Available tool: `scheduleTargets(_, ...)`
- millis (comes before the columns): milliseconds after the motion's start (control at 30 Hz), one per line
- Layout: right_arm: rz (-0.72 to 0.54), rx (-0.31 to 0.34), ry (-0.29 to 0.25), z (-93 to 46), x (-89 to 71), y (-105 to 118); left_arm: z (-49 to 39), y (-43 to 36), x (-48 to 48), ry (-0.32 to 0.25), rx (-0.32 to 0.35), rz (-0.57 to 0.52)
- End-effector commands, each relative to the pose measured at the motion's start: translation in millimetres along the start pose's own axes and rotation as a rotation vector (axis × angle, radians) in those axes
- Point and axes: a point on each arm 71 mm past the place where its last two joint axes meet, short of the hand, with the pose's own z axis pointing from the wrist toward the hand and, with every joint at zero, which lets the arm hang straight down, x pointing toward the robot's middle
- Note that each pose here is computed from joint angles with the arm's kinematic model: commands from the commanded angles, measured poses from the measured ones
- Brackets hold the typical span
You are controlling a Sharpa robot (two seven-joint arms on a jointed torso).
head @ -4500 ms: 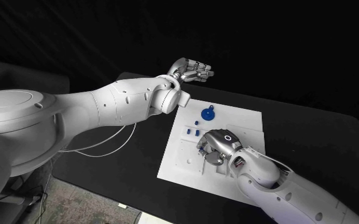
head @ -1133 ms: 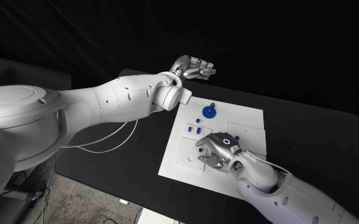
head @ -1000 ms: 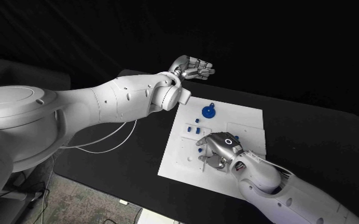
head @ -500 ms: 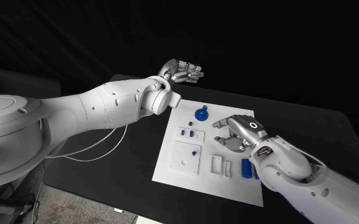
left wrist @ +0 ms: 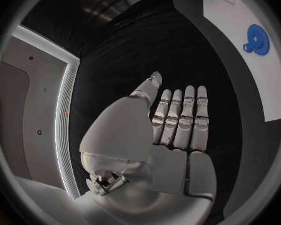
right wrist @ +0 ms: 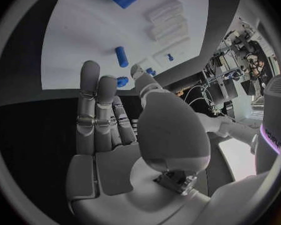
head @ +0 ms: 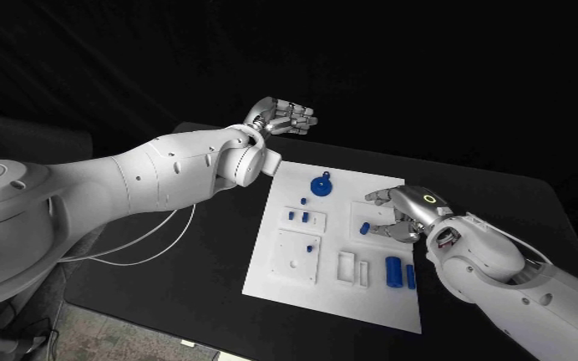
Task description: Assemble the parts on the task board
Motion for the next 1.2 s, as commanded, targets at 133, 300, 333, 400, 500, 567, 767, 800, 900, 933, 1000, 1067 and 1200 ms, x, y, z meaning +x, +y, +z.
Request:
scheduleTargets(133,-0.042,0.026,0.117,2.4,11.5,-3,0.9,-2.1,2.6,0.015,0.012,-0.003)
scheduleTargets(300,-0.03,0.038,0.156,4.6,17.5,-2,1.2,-1.9,2.6,0.016,0.011,-0.002)
scheduleTargets(333,-0.027,0.037,0.162,5.2,18.6,-2,1.2,-1.8,2.5,0.015,0.011,-0.002)
scheduleTargets(400,-0.023,0.035,0.168,6.1,20.1,0,1.2,-1.8,2.4,0.015,0.011,-0.002)
scheduleTargets(500,-0.018,0.026,0.171,8.1,22.6,4,1.3,-1.8,2.8,0.016,0.011,-0.002)
scheduleTargets(567,-0.014,0.021,0.171,9.3,23.9,6,1.4,-1.8,3.0,0.016,0.011,-0.003)
scheduleTargets(767,-0.006,0.009,0.17,12.6,27.9,11,1.7,-1.9,3.9,0.018,0.011,-0.003)
scheduleTargets(800,-0.005,0.008,0.17,13.0,28.5,12,1.7,-1.9,4.0,0.019,0.011,-0.003)
scheduleTargets(900,-0.003,0.004,0.168,14.1,29.8,14,1.8,-1.9,4.3,0.019,0.011,-0.003)
scheduleTargets(933,-0.002,0.004,0.168,14.3,30.1,14,1.8,-1.9,4.3,0.019,0.011,-0.003)
scheduleTargets(1000,-0.002,0.003,0.166,14.6,30.4,14,1.8,-1.9,4.3,0.019,0.011,-0.003)
scheduleTargets(1067,-0.003,0.002,0.158,15.0,30.4,15,1.9,-1.9,4.4,0.019,0.01,-0.003)
scheduleTargets(1200,-0.01,0.001,0.142,15.5,29.6,16,1.9,-1.9,4.4,0.02,0.01,-0.003)
